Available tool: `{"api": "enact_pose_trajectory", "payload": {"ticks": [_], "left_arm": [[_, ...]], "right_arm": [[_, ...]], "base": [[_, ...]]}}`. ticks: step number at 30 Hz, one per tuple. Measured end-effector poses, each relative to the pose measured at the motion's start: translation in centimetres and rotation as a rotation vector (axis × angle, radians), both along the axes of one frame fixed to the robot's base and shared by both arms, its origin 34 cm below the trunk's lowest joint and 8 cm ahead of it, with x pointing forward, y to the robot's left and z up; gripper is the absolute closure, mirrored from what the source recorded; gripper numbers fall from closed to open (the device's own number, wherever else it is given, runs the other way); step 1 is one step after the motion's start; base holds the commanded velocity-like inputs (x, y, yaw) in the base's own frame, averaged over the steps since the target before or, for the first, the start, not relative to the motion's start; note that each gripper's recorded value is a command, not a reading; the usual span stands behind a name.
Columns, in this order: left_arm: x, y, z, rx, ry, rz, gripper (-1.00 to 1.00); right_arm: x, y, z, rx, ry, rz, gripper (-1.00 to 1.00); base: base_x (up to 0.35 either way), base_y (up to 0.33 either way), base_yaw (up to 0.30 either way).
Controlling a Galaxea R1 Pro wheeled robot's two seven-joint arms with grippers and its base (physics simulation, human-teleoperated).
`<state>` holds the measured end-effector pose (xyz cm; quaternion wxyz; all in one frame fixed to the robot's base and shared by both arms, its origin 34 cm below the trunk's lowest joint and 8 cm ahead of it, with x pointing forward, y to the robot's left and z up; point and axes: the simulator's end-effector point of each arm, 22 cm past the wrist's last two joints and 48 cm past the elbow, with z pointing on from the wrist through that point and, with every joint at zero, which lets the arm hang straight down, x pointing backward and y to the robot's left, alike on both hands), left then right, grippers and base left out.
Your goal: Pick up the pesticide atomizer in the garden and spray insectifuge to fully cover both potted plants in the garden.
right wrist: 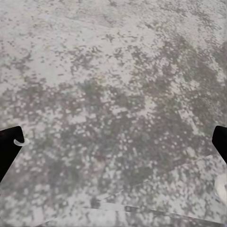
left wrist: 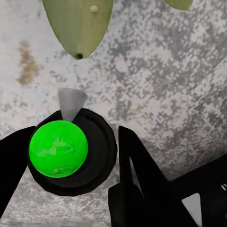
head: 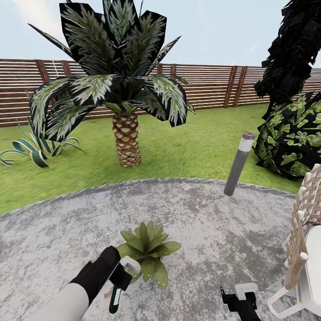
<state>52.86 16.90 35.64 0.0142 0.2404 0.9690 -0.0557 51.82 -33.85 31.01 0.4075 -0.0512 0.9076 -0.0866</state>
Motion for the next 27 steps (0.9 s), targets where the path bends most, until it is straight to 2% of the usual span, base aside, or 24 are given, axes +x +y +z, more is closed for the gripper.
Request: {"api": "enact_pose_trajectory", "payload": {"ticks": [2,4,6,8,10,13,15,18,20,22,24,26,27], "left_arm": [[-0.3,-0.3,-0.1,-0.004,0.004,-0.001,1.0],[-0.5,-1.6,0.0,-0.023,0.006,-0.007,1.0],[-0.6,-4.3,0.4,-0.057,0.006,-0.022,1.0],[-0.7,-4.7,0.4,-0.057,0.002,-0.032,1.0],[-0.8,-4.5,0.2,-0.054,0.002,-0.029,1.0],[-2.3,-2.1,-1.1,-0.019,0.028,-0.02,1.0],[-3.7,-1.3,-1.9,-0.008,0.049,-0.014,1.0],[-4.6,-0.3,-2.7,0.038,0.044,-0.01,1.0],[-4.7,-1.2,-2.8,0.02,0.039,-0.002,1.0],[-3.7,-1.9,-2.8,-0.001,-0.008,-0.004,1.0],[-3.1,-1.4,-2.8,0.003,-0.026,0.023,1.0],[-2.3,-0.9,-2.6,0.0,-0.043,0.073,1.0],[-2.2,-1.2,-2.5,-0.007,-0.044,0.081,1.0]], "right_arm": [[0.0,0.0,0.0,0.0,0.0,0.0,-1.0],[0.0,0.0,0.0,0.0,0.0,0.0,-1.0],[0.0,0.0,0.0,0.0,0.0,0.0,-1.0],[0.0,0.0,0.0,0.0,0.0,0.0,-1.0],[0.0,0.0,0.0,0.0,0.0,0.0,-1.0],[0.0,0.0,0.0,0.0,0.0,0.0,-1.0],[0.0,0.0,0.0,0.0,0.0,0.0,-1.0],[0.0,0.0,0.0,0.0,0.0,0.0,-1.0],[0.0,0.0,0.0,0.0,0.0,0.0,-1.0],[0.0,0.0,0.0,0.0,0.0,0.0,-1.0],[0.0,0.0,0.0,0.0,0.0,0.0,-1.0],[0.0,0.0,0.0,0.0,0.0,0.0,-1.0],[0.0,0.0,0.0,0.0,0.0,0.0,-1.0]], "base": [[0.0,0.0,0.0],[0.0,0.0,0.0],[0.0,0.0,0.0],[0.0,0.0,0.0],[0.0,0.0,0.0],[0.0,0.0,0.0],[0.0,0.0,0.0],[0.0,0.0,0.0],[0.0,0.0,0.0],[0.0,0.0,0.0],[0.0,0.0,0.0],[0.0,0.0,0.0],[0.0,0.0,0.0]]}}
